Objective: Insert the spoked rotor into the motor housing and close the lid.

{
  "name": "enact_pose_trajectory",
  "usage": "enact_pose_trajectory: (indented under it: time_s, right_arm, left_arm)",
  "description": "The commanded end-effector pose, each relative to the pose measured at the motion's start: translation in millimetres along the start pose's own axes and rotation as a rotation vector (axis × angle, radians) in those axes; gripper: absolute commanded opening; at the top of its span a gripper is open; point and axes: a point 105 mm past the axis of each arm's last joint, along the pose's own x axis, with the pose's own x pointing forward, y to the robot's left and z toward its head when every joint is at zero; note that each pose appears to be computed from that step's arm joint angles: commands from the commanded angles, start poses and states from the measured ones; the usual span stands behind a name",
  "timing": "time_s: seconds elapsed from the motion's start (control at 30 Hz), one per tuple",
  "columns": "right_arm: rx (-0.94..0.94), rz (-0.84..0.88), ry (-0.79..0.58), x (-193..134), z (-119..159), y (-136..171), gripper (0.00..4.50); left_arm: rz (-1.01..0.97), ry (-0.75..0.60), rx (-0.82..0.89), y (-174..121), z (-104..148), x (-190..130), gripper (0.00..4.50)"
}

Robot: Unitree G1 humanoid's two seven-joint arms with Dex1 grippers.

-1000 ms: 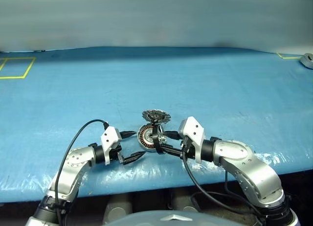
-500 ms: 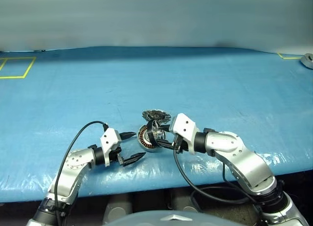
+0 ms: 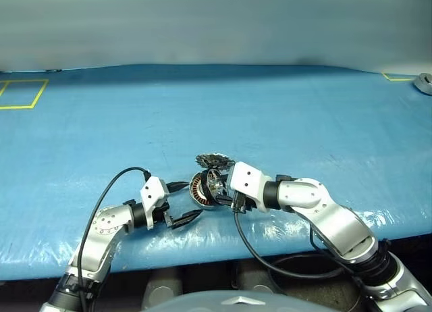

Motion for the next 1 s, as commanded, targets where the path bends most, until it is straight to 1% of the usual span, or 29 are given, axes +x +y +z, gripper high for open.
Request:
enact_pose_trajectory:
  time_s: [0.03, 0.13, 0.33, 0.57, 0.8, 0.9, 0.93, 1.0]
  right_arm:
    - [-0.047, -0.024, -0.001, 1, 2, -6, 1.79]
    - [-0.05, -0.036, -0.008, 2, 4, -9, 1.79]
    - [-0.139, -0.069, 0.023, 3, 7, -18, 1.79]
    - [-0.216, 0.01, 0.056, 6, 6, -8, 1.79]
    - [-0.235, 0.012, 0.072, 7, 3, -8, 1.79]
    - [-0.24, 0.002, 0.056, 8, 5, -10, 1.79]
    - [-0.245, -0.003, 0.055, 8, 5, -11, 2.51]
    - [-0.245, -0.013, 0.057, 7, 5, -12, 3.09]
  left_arm:
    - [-0.013, -0.027, 0.023, -3, 8, 3, 4.5]
    - [-0.014, -0.025, 0.022, -4, 8, 4, 4.5]
    - [-0.015, -0.027, 0.025, -3, 10, 5, 4.5]
    - [-0.02, -0.036, 0.019, -5, 12, 9, 4.5]
    - [-0.011, -0.036, 0.018, -4, 11, 8, 4.5]
    - [-0.01, -0.036, 0.017, -4, 11, 8, 4.5]
    - [-0.01, -0.036, 0.017, -4, 11, 8, 4.5]
    - [-0.009, -0.036, 0.016, -4, 11, 8, 4.5]
